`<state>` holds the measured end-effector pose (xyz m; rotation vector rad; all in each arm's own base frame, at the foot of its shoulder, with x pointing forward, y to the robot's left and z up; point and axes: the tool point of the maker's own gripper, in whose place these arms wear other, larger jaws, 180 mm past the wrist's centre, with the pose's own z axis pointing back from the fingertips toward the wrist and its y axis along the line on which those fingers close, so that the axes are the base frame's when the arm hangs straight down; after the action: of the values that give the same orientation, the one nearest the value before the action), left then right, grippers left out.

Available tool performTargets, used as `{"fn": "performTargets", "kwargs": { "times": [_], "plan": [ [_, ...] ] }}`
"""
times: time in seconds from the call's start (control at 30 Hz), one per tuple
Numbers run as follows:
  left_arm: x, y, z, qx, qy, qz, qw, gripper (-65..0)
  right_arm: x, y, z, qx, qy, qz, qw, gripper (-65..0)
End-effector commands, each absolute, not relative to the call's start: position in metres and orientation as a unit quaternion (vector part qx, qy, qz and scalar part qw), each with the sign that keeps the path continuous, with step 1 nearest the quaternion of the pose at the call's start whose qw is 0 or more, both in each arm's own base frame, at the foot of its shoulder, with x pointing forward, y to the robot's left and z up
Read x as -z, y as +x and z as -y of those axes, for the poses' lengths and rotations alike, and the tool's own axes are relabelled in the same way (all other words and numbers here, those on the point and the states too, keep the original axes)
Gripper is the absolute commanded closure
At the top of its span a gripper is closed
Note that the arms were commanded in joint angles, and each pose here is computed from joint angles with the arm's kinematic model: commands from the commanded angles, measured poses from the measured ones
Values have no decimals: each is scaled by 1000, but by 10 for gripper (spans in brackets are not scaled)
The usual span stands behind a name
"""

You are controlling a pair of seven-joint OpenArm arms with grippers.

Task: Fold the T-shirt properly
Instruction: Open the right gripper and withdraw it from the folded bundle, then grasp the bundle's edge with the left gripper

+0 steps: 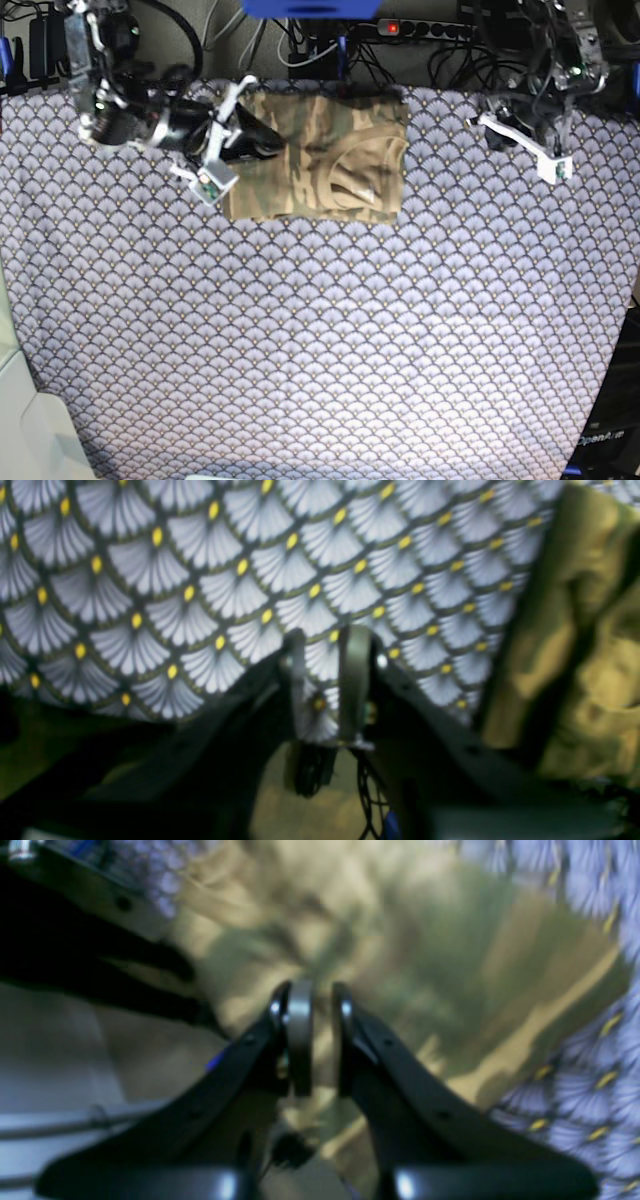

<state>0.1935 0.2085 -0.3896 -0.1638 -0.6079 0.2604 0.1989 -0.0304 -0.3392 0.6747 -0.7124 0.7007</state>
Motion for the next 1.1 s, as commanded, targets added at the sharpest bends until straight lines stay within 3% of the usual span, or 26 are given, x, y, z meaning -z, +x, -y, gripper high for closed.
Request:
{"fn": "performTargets", "kwargs": {
  "times": [0.0, 0.2, 0.53, 1.07],
  "plan": [
    [378, 198, -207, -119, -81, 317, 938, -10, 315, 202, 27, -341, 320, 367, 804, -55],
    [378, 190, -184, -80, -98, 305, 944, 0, 318, 209, 50, -318, 292, 363, 826, -15],
    [402, 145, -106, 72, -164, 221, 959, 0, 319, 220, 108, -281, 226, 373, 855, -2],
    [399, 170, -64, 90, -204, 235, 946, 0, 324, 216, 117, -285, 214, 356, 864, -2]
  ]
}}
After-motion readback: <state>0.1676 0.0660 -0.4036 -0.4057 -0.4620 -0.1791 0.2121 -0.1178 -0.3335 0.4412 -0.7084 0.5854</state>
